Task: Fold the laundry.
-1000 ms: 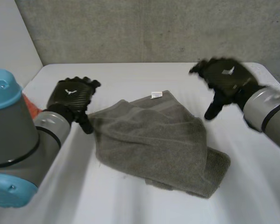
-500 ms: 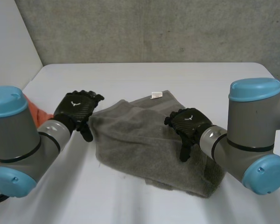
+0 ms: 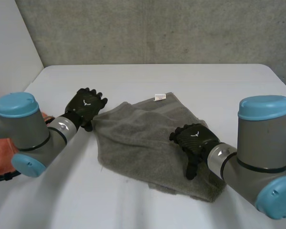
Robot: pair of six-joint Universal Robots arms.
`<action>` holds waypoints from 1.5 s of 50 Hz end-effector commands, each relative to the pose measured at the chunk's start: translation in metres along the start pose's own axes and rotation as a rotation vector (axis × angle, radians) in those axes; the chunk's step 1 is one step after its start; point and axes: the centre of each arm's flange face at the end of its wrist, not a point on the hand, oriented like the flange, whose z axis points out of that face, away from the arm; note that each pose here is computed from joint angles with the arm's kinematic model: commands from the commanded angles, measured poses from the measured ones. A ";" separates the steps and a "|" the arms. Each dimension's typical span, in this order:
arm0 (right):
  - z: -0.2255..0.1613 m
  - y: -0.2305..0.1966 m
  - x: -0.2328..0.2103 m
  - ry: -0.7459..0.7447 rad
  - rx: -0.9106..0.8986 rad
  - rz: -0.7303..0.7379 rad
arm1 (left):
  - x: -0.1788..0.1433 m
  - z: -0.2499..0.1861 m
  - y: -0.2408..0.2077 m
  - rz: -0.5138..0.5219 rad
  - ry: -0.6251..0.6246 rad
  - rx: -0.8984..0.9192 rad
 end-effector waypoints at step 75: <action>0.050 -0.099 0.120 0.245 0.215 -0.111 | -0.012 -0.094 -0.108 -0.372 -0.118 -0.001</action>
